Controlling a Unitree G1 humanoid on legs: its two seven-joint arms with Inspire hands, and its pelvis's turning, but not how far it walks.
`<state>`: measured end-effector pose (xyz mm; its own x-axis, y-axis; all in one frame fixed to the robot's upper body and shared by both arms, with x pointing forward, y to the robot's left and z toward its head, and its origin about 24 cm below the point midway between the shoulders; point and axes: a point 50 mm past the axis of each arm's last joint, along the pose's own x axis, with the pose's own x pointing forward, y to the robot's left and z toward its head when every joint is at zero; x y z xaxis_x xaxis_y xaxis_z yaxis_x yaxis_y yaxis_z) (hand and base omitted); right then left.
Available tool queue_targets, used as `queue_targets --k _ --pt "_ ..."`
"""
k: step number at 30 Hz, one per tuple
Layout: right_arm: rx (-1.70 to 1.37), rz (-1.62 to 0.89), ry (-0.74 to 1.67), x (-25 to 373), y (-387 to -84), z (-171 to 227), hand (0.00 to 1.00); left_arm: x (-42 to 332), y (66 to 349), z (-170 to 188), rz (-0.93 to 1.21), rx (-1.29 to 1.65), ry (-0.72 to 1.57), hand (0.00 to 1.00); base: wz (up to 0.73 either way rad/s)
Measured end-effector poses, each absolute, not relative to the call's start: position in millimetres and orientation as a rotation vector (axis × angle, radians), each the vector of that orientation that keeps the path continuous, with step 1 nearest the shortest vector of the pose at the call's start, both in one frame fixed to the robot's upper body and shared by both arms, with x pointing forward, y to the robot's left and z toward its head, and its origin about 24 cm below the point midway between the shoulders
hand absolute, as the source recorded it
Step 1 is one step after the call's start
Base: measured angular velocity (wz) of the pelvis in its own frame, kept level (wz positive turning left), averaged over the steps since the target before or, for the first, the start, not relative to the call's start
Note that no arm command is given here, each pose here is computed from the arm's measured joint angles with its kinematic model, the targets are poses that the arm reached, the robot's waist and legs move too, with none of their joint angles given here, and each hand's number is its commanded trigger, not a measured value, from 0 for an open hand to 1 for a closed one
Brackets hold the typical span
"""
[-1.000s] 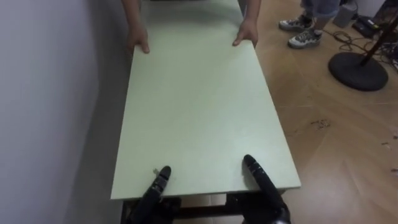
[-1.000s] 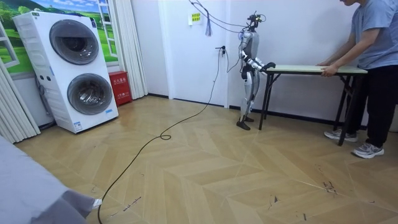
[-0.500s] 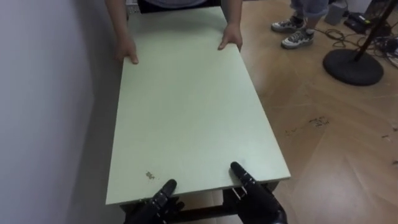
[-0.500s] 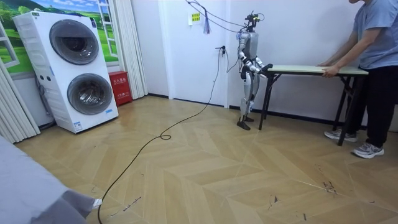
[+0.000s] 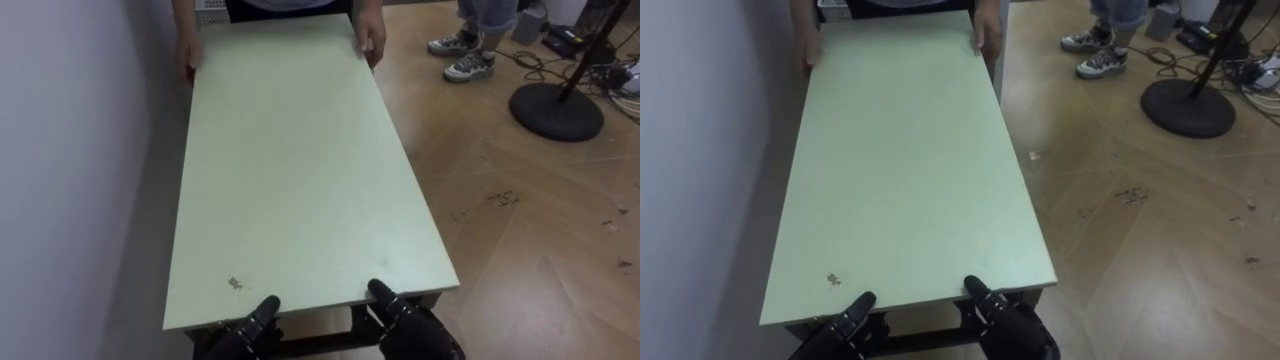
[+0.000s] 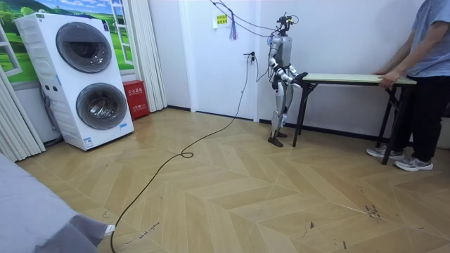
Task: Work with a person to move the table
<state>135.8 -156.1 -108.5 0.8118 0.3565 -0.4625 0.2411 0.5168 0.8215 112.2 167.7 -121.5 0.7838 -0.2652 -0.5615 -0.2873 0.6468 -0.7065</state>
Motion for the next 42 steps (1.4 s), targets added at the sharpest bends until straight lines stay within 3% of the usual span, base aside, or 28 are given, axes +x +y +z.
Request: queue_targets --k 19,37,42 --pt "0.799 0.255 0.845 98 -175 -131 0.00 109 178 -127 -0.092 -0.873 0.710 0.00 0.00" --pt "0.794 0.141 0.879 79 -207 -141 0.00 105 185 -129 -0.163 -0.798 0.729 0.00 0.02" --pt "0.781 0.154 0.875 80 -206 -140 0.00 78 199 -148 -0.094 -0.514 0.973 0.00 -0.01"
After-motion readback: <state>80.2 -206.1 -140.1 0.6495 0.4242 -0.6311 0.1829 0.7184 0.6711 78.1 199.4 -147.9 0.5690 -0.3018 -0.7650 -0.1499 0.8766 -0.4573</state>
